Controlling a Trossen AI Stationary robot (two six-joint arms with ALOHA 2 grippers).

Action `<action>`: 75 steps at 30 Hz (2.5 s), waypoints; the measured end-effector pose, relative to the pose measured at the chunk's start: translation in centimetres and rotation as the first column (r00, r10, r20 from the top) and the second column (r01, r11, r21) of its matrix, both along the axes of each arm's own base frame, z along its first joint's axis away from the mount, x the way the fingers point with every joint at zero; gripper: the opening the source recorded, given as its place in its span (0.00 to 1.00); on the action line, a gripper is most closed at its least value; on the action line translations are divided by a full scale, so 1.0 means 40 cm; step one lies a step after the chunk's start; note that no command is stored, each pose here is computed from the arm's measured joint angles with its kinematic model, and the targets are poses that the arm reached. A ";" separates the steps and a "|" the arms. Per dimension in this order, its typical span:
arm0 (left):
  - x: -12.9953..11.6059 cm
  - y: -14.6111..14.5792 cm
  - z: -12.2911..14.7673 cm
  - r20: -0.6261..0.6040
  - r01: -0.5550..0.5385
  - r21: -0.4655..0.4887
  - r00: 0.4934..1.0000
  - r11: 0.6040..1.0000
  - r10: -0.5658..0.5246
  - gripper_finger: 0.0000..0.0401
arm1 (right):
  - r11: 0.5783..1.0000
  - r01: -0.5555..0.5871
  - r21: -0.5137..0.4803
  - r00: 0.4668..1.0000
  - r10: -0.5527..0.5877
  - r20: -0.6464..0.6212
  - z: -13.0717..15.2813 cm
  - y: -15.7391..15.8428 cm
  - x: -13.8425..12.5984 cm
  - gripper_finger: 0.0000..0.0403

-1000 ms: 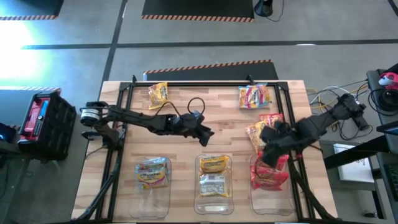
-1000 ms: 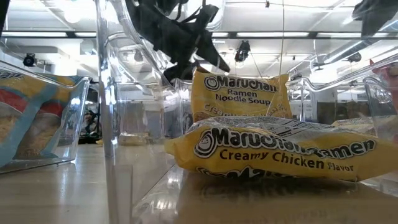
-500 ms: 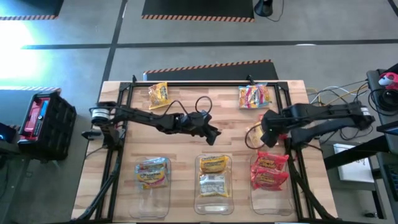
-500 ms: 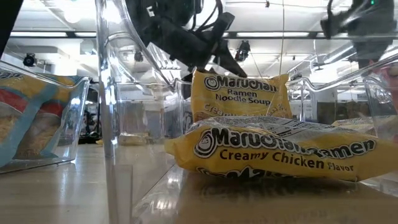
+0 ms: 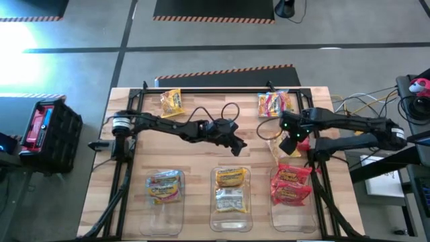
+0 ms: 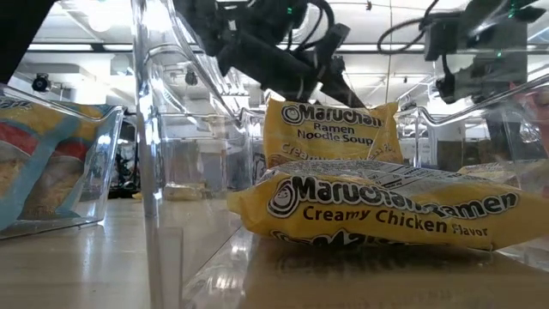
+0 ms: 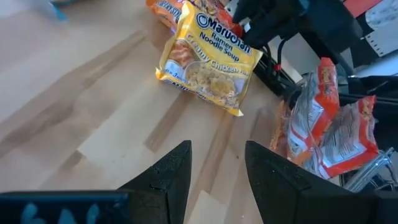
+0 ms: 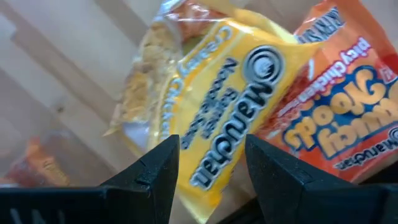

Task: Sort Maruchan noodles
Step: Put the yellow noodle pack into the right transparent bin

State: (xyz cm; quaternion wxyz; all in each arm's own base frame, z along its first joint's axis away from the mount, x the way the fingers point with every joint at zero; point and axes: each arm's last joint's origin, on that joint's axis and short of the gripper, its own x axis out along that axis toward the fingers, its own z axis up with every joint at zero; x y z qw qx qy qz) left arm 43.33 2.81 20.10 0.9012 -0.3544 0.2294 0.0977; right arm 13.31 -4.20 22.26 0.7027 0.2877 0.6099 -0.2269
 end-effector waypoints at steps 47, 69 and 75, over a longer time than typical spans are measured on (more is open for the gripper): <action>0.084 0.022 -0.060 -0.038 0.100 -0.041 0.994 0.994 -0.102 0.33 | 0.964 -0.061 0.257 0.994 0.036 0.100 -0.124 -0.019 0.093 0.37; 0.084 0.022 -0.060 -0.036 0.098 -0.039 0.994 0.994 -0.099 0.33 | 0.995 -0.091 -0.037 0.954 0.098 0.282 -0.172 -0.048 0.245 0.32; 0.082 0.024 -0.061 -0.050 0.074 -0.007 0.996 0.997 -0.075 0.33 | 0.991 -0.116 -0.064 0.945 0.130 0.301 -0.108 -0.052 0.259 0.31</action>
